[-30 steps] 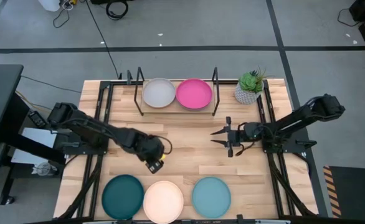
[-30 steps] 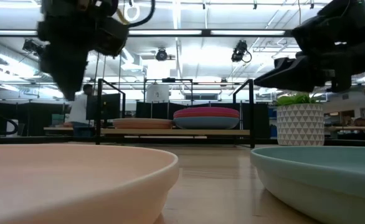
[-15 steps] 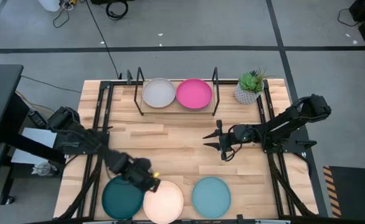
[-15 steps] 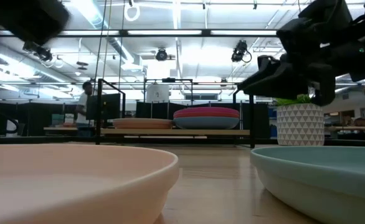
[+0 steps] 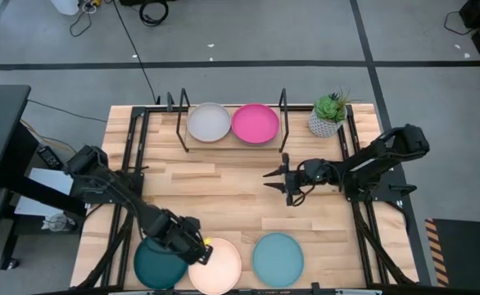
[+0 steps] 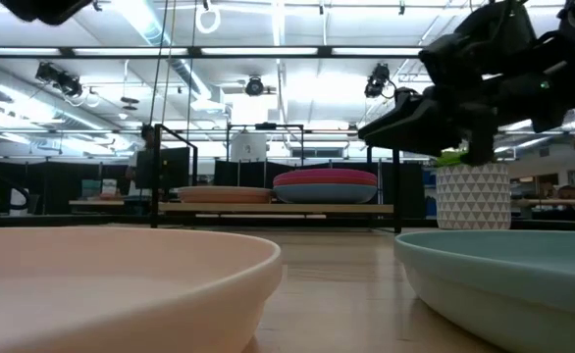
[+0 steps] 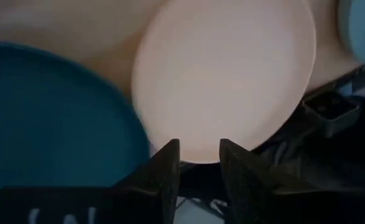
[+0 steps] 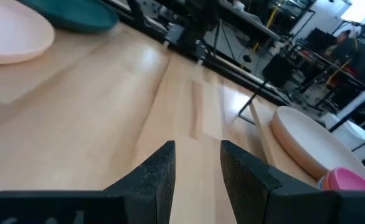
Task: Place and stack plates onto a shelf
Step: Stack the dark green plate on top of the pink plate on the shelf
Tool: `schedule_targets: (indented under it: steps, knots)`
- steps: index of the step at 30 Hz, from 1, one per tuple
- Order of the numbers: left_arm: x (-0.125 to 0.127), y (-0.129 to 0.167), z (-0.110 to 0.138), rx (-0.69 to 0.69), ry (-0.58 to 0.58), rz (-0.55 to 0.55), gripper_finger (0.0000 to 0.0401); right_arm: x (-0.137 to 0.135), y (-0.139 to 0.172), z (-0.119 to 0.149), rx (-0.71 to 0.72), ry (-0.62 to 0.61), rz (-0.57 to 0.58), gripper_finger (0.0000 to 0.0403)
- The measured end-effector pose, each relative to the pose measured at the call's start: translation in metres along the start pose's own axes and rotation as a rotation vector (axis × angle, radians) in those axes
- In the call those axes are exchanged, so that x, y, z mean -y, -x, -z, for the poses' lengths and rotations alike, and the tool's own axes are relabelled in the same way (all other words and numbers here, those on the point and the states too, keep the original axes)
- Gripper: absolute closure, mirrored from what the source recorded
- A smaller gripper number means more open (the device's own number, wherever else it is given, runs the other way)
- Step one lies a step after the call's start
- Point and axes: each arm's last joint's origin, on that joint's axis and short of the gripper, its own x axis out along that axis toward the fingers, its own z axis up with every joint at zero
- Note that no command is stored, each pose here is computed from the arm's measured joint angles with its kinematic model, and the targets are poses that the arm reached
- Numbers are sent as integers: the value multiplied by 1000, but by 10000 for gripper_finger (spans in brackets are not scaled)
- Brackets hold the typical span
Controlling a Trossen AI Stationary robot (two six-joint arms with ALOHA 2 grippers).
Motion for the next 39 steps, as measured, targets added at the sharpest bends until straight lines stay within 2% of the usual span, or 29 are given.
schedule_targets:
  steps: [7,14,20,22,25,28,33,39]
  knots:
    - [-15,-24,14,-109,-62,-207,282,1,0,0,36,24,-49,270]
    - [-28,-18,7,-72,-149,-370,282,1,-1,1,35,31,-53,270]
    - [-41,-16,-1,64,-398,-520,282,0,-2,2,29,11,-57,270]
    - [-39,-18,-3,78,-513,-510,282,0,-2,3,25,-9,-59,270]
    - [-40,-17,-6,78,-624,-544,282,-3,-1,4,6,-27,-77,270]
    - [-41,-23,-10,89,-681,-585,282,-5,-1,4,3,-47,-88,270]
    - [-43,-33,-15,47,-851,-662,282,-9,-1,4,-11,-72,-112,270]
    - [-52,-39,-19,1,-904,-693,282,-17,0,4,-36,-113,-152,270]
